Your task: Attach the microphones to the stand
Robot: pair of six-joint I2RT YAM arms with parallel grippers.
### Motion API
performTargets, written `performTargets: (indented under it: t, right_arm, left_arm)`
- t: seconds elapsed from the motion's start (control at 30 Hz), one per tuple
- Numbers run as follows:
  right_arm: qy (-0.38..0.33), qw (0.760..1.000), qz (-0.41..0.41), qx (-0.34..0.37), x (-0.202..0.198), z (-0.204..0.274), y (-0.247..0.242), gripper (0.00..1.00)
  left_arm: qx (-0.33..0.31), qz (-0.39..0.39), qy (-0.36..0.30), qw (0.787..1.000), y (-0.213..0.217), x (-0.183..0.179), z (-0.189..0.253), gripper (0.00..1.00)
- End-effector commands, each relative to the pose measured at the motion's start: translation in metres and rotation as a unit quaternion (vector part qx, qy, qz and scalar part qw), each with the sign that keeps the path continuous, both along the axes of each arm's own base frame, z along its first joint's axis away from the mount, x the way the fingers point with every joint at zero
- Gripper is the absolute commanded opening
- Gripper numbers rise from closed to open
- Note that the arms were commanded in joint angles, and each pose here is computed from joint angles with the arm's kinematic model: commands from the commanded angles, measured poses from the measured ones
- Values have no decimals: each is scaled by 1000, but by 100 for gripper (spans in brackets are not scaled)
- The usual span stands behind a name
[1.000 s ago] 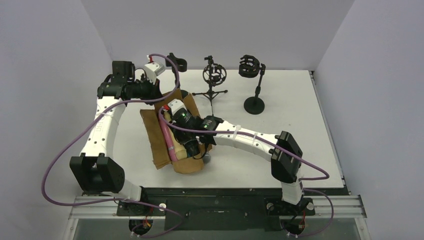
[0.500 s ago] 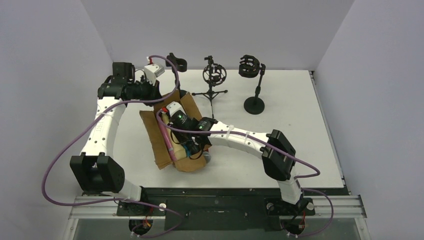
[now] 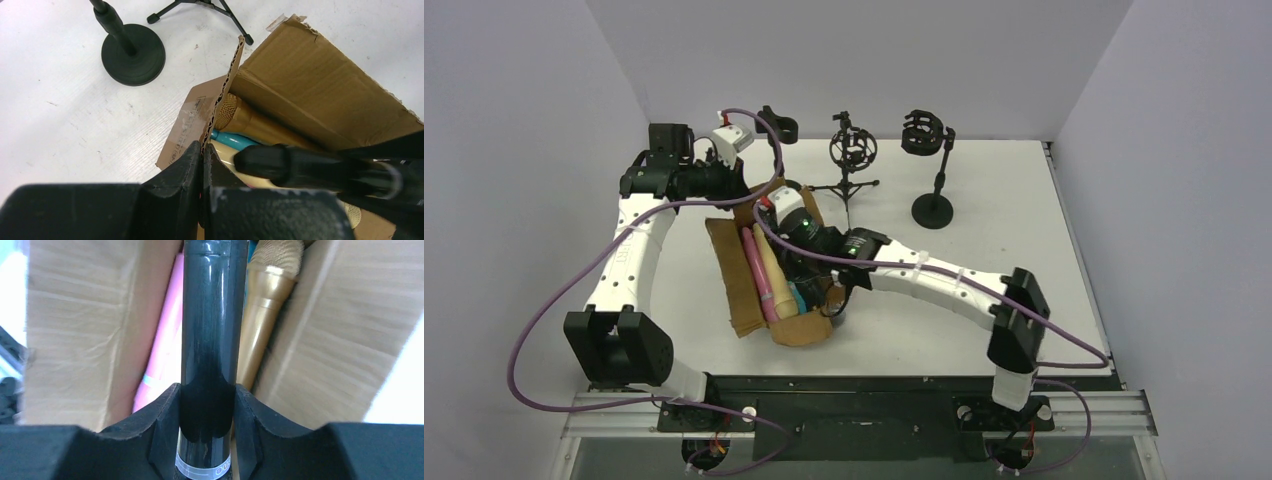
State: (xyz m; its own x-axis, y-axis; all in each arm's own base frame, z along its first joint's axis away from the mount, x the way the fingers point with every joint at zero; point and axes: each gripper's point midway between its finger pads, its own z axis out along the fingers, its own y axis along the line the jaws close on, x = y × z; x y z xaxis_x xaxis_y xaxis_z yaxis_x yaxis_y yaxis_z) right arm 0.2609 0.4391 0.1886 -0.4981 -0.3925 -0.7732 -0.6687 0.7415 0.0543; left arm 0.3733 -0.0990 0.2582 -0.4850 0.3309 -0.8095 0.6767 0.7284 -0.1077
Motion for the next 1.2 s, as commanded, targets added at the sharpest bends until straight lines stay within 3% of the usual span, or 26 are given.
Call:
performTargets:
  t: [0.0,0.23,0.4,0.63,0.93,1.0,1.17]
  right_arm:
    - [-36,990,-31,133,2,97,-31,0]
    - [-11,971,-127,201,25,74,-122,0]
    - [49,972,-168,156,19,-19,-158,0]
    - [130,962,-180,161,21,-93,-137,0]
    - [179,943,-198,197,39,-126,-103,0]
    - [186,941,-204,198,41,-134,-100,5]
    - [175,937,-221,207,47,-130,-102,39]
  left_arm:
    - [-17,-21,-68,997,-9,1,40,0]
    - [-12,-23,-71,997,-8,-1,40,0]
    - [-11,-24,-70,997,-8,-1,39,0]
    - [-12,-23,-72,997,-8,-2,43,0]
    - [-8,-25,-70,997,-8,-5,43,0]
    - [-7,-25,-70,997,-7,-5,42,0]
    - [-7,-27,-70,997,-8,-5,40,0]
